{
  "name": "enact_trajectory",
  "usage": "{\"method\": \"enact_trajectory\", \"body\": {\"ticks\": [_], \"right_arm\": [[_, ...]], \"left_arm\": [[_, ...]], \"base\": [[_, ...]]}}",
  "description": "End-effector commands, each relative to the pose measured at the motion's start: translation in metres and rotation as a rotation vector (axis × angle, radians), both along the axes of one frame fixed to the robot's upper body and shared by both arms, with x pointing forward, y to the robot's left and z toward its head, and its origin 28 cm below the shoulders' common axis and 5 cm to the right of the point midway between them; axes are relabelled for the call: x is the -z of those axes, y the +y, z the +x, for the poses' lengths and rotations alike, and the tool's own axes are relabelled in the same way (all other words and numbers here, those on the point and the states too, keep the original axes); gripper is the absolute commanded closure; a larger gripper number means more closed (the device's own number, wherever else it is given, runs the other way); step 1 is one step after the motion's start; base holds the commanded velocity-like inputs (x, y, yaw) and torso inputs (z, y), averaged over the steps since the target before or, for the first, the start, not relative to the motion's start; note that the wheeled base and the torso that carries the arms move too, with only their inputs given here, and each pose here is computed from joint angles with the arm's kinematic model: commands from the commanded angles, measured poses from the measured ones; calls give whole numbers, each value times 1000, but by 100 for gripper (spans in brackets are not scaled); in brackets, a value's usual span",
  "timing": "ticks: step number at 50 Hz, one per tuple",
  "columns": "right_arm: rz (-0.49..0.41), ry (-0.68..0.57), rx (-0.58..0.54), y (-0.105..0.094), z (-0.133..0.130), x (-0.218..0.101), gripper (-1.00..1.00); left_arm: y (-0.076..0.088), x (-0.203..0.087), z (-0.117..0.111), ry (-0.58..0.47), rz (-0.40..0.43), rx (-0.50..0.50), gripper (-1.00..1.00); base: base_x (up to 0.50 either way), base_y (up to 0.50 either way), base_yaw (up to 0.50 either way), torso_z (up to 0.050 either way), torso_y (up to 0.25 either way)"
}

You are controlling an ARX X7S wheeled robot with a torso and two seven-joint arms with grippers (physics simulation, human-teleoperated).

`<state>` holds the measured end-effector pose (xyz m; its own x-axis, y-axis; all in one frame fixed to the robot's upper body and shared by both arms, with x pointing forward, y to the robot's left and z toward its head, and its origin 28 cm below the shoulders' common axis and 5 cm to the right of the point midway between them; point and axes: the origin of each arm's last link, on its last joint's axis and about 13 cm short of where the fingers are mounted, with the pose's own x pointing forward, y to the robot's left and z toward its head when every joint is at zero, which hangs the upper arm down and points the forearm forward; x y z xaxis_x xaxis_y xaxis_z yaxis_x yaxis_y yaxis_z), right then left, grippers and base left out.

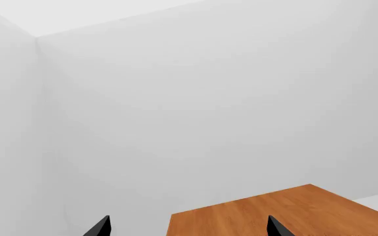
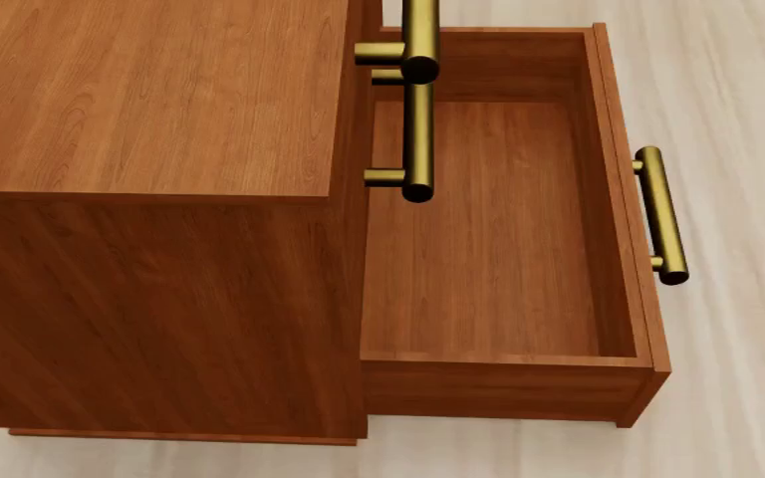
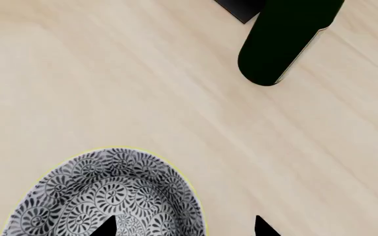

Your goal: Put the bowl in the bottom drawer of the cabinet.

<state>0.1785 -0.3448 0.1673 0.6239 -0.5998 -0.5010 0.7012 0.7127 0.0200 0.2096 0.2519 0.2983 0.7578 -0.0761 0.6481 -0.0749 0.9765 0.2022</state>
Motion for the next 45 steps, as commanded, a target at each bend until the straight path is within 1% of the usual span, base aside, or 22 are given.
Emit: {"method": "enact_trajectory", "body": {"ticks": [1, 23, 29, 45], "right_arm": [[16, 14, 6, -2, 4, 9, -100], [43, 32, 20, -6, 5, 26, -100], [59, 36, 22, -7, 6, 36, -100], [78, 33, 25, -8, 5, 43, -100]], "left_arm": [[-1, 0, 1, 2, 3, -2, -100], [-2, 1, 2, 5, 9, -2, -100], [-2, 2, 1, 9, 14, -4, -100], [-3, 1, 1, 9, 16, -5, -100]], "base": [[0, 0, 0, 0, 0], [0, 0, 0, 0, 0], [0, 0, 0, 0, 0], [0, 0, 0, 0, 0]]}}
